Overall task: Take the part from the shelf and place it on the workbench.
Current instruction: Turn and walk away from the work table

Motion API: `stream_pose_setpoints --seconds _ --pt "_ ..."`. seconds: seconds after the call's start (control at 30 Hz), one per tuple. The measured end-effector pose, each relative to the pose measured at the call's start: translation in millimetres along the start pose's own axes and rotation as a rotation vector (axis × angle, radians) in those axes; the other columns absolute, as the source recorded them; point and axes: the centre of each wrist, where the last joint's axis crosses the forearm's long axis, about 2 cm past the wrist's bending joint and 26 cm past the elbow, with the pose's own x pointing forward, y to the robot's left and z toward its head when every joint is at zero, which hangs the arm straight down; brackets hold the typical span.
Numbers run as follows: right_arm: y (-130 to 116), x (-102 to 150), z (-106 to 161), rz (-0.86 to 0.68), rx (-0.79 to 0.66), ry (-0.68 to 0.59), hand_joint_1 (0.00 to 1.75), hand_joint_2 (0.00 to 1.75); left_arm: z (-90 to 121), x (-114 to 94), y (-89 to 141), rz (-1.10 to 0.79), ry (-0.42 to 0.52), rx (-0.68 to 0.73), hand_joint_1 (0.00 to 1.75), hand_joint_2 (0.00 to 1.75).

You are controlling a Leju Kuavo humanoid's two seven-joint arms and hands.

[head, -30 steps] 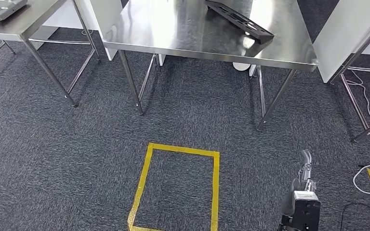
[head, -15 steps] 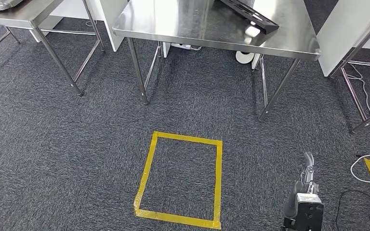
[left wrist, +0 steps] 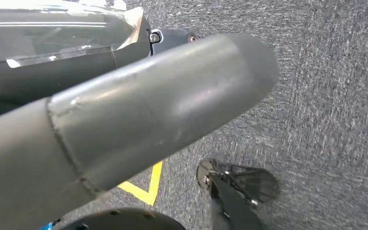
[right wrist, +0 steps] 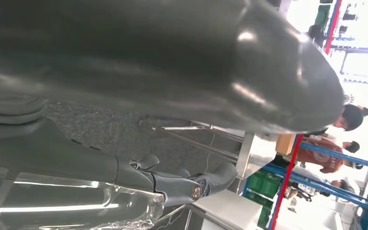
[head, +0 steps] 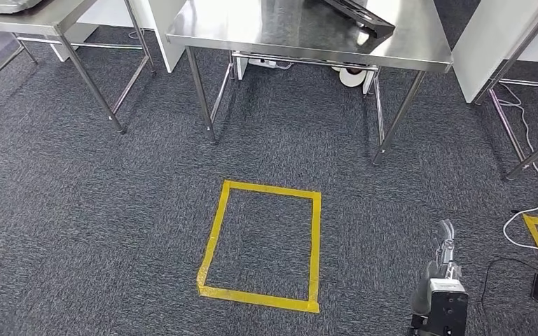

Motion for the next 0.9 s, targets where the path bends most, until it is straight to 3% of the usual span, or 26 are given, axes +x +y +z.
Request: stream_pose_setpoints --seconds 0.9 --pt "-2.4 -3.0 4.8 0.008 -0.008 0.007 0.0 0.0 -0.2 -1.6 1.6 -0.012 -0.029 0.011 0.0 0.0"
